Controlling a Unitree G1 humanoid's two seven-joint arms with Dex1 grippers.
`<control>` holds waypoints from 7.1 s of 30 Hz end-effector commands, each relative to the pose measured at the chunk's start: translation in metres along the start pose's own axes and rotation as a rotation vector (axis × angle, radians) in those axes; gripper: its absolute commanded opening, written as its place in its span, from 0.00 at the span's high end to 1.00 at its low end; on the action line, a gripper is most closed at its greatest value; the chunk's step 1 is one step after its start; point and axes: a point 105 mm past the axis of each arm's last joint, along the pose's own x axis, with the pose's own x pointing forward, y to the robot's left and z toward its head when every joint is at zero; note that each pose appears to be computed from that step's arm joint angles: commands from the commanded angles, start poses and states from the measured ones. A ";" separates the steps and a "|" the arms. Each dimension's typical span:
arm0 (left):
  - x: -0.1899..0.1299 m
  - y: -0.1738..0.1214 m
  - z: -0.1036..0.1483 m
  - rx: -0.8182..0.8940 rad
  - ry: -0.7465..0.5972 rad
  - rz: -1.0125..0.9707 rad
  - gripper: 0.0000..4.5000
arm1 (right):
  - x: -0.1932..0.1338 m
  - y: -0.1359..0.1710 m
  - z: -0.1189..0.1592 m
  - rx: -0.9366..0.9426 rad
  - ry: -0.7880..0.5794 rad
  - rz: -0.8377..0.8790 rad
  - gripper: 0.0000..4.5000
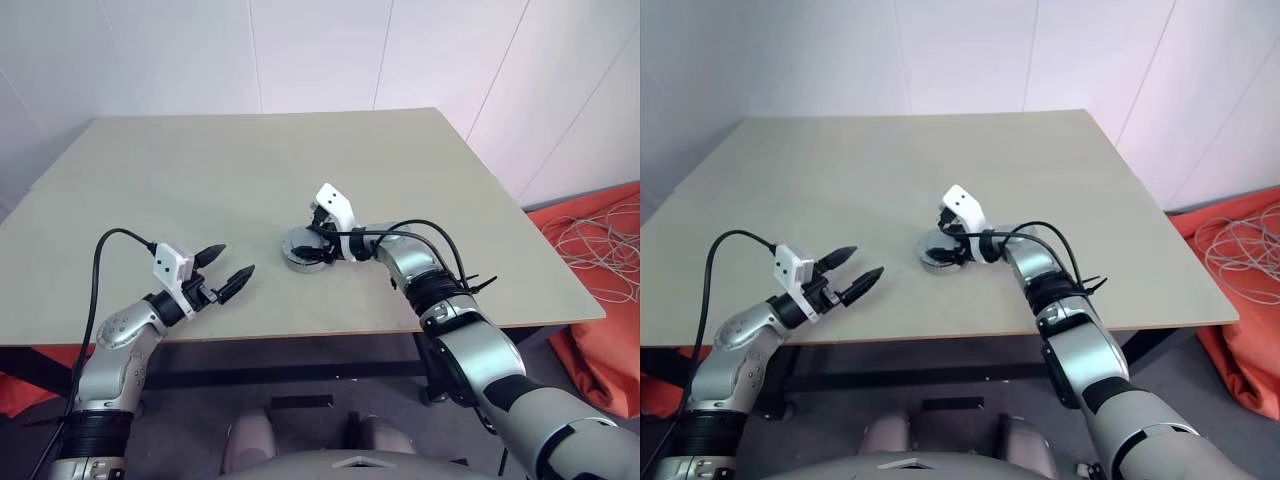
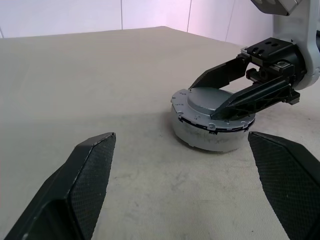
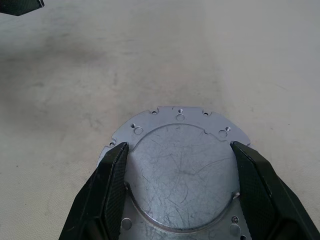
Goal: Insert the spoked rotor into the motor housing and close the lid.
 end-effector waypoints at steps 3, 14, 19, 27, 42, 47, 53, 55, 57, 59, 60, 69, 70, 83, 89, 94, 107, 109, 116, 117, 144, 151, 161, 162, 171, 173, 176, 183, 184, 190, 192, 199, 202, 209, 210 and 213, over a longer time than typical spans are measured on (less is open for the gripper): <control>0.004 -0.002 0.015 0.030 -0.038 -0.015 0.00 | 0.001 0.008 -0.011 -0.030 0.043 0.035 0.31; 0.006 -0.004 0.017 0.030 -0.037 -0.020 0.00 | 0.001 0.005 -0.023 -0.022 0.109 0.012 0.31; 0.009 -0.005 0.016 0.028 -0.026 -0.023 0.00 | 0.002 0.002 -0.031 0.007 0.166 -0.014 0.31; 0.009 0.000 0.016 0.008 -0.013 0.005 0.00 | 0.002 0.001 -0.037 0.041 0.205 -0.021 0.31; 0.009 0.000 0.016 0.019 -0.011 -0.006 0.00 | 0.000 0.001 -0.003 0.110 0.014 0.008 0.31; 0.010 0.000 0.016 0.023 -0.011 -0.018 0.00 | 0.000 0.000 -0.013 0.056 0.069 -0.008 0.31; 0.010 0.001 0.016 0.021 -0.011 -0.014 0.00 | 0.002 0.001 -0.028 0.012 0.142 -0.019 0.31; 0.010 0.001 0.016 0.019 -0.009 -0.012 0.00 | 0.003 0.003 -0.035 0.007 0.170 -0.015 0.31; 0.009 0.001 0.016 0.015 -0.007 -0.007 0.00 | 0.003 0.005 -0.041 0.028 0.186 -0.008 0.31; 0.010 0.001 0.015 0.007 -0.005 -0.005 0.00 | 0.004 0.005 -0.043 0.037 0.190 -0.007 0.31; 0.011 0.001 0.015 -0.007 -0.010 -0.001 0.00 | 0.003 0.005 -0.043 0.038 0.189 -0.008 0.31; 0.028 0.011 0.031 -0.077 -0.080 0.023 0.27 | 0.003 0.006 -0.042 0.042 0.183 -0.001 0.31; 0.031 0.013 0.033 -0.078 -0.084 0.029 0.35 | 0.004 0.006 -0.041 0.042 0.182 0.000 0.31; 0.110 -0.005 -0.011 -0.048 0.133 0.028 1.00 | 0.006 0.006 -0.033 0.035 0.163 0.003 0.31; 0.117 -0.012 -0.026 -0.058 0.196 0.018 1.00 | 0.005 0.006 -0.031 0.030 0.159 0.007 0.31; 0.117 -0.015 -0.028 -0.070 0.206 0.003 1.00 | 0.004 0.006 -0.030 0.023 0.158 0.010 0.31; 0.117 -0.017 -0.028 -0.076 0.217 -0.011 1.00 | 0.002 0.017 -0.021 0.024 0.124 0.078 0.01; 0.117 -0.018 -0.029 -0.074 0.221 -0.013 1.00 | 0.001 0.016 -0.020 0.021 0.122 0.070 0.01; 0.120 -0.022 -0.028 -0.081 0.220 -0.029 1.00 | -0.002 0.020 -0.020 0.022 0.118 0.095 0.01; 0.121 -0.023 -0.028 -0.080 0.219 -0.031 1.00 | -0.003 0.020 -0.019 0.021 0.115 0.097 0.01; 0.126 -0.032 -0.020 -0.070 0.202 -0.093 1.00 | -0.093 -0.016 0.021 0.691 -0.253 0.008 0.01; 0.127 -0.032 -0.019 -0.062 0.202 -0.103 1.00 | -0.106 -0.023 0.008 1.080 -0.286 -0.007 0.01; 0.128 -0.032 -0.016 -0.061 0.196 -0.104 1.00 | -0.091 -0.011 -0.006 1.461 -0.190 0.063 0.01; 0.128 -0.032 -0.016 -0.060 0.195 -0.104 1.00 | -0.089 -0.010 -0.008 1.487 -0.187 0.056 0.01; 0.129 -0.033 -0.016 -0.059 0.196 -0.112 1.00 | -0.073 0.002 -0.025 1.554 -0.109 0.020 0.01; 0.129 -0.033 -0.016 -0.059 0.196 -0.113 1.00 | -0.070 0.005 -0.029 1.558 -0.088 0.006 0.01; 0.129 -0.032 -0.016 -0.059 0.196 -0.112 1.00 | -0.067 0.006 -0.031 1.569 -0.081 0.003 0.01; 0.128 -0.032 -0.016 -0.059 0.196 -0.110 1.00 | -0.065 0.007 -0.032 1.578 -0.094 0.002 0.04; 0.128 -0.032 -0.016 -0.059 0.197 -0.109 1.00 | -0.065 0.007 -0.032 1.581 -0.098 0.000 0.09; 0.128 -0.032 -0.016 -0.062 0.198 -0.110 1.00 | -0.068 0.005 -0.038 1.615 -0.138 0.000 0.52; 0.127 -0.032 -0.016 -0.062 0.199 -0.110 1.00 | -0.068 0.004 -0.037 1.624 -0.156 0.009 0.67; 0.127 -0.032 -0.016 -0.064 0.202 -0.113 1.00 | -0.069 0.005 -0.037 1.624 -0.178 0.021 0.74; 0.128 -0.030 -0.015 -0.085 0.190 -0.100 1.00 | -0.069 0.006 -0.031 1.613 -0.191 0.041 0.74; 0.128 -0.008 0.007 -0.317 0.076 0.091 1.00 | -0.073 0.004 -0.017 1.579 -0.242 0.076 0.74; 0.128 -0.007 0.011 -0.346 0.063 0.102 1.00 | -0.074 0.003 -0.016 1.577 -0.249 0.080 0.74; 0.116 0.009 0.020 -0.485 0.004 0.149 1.00 | -0.075 0.002 -0.015 1.570 -0.249 0.080 0.74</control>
